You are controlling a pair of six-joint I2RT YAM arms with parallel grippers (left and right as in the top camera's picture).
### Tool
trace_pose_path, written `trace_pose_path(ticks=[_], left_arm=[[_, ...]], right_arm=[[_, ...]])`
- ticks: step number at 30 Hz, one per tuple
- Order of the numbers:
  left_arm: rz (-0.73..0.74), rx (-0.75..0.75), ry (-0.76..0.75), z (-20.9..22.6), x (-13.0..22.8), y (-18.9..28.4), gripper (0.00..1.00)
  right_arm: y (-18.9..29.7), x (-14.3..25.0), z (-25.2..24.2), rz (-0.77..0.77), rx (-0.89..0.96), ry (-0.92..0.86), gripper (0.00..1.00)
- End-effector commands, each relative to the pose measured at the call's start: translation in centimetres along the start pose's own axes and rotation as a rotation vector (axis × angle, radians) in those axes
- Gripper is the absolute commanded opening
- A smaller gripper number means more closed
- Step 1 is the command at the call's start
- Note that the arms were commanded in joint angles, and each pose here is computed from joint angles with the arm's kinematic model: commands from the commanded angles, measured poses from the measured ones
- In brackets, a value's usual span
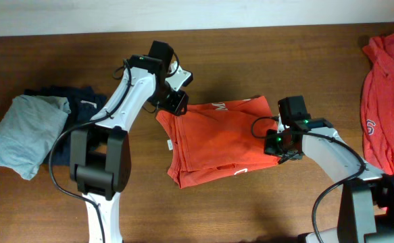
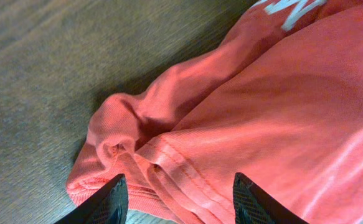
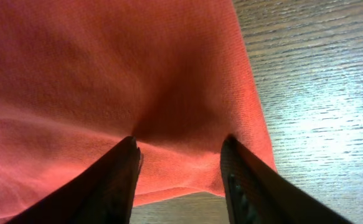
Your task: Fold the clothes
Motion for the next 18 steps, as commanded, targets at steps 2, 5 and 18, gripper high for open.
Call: trace_pose_path(ticks=[2,5,18], left_arm=[[0.091,-0.016,0.032,1.3,1.6,-3.6,0.54],[0.123,0.001,0.042,1.4,2.0,-4.7,0.53],[0.123,0.009,0.061,2.1,2.0,-4.8,0.01]], right_arm=[[0.4,-0.7,-0.3,-0.029,0.018,-0.006,0.47],[0.4,-0.7,-0.3,-0.03,0.018,-0.006,0.47],[0.4,-1.0,-0.6,-0.046,0.04,-0.02,0.45]])
Point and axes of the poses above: each gripper's point midway between its finger pads, its own y axis back along the fingers, its own z axis along the line the jaws close on, x = y × z, the point moved 6 cm from there along y, back along the fingers, and after that the axes turned 14 degrees about y, right-handed, at the moved point
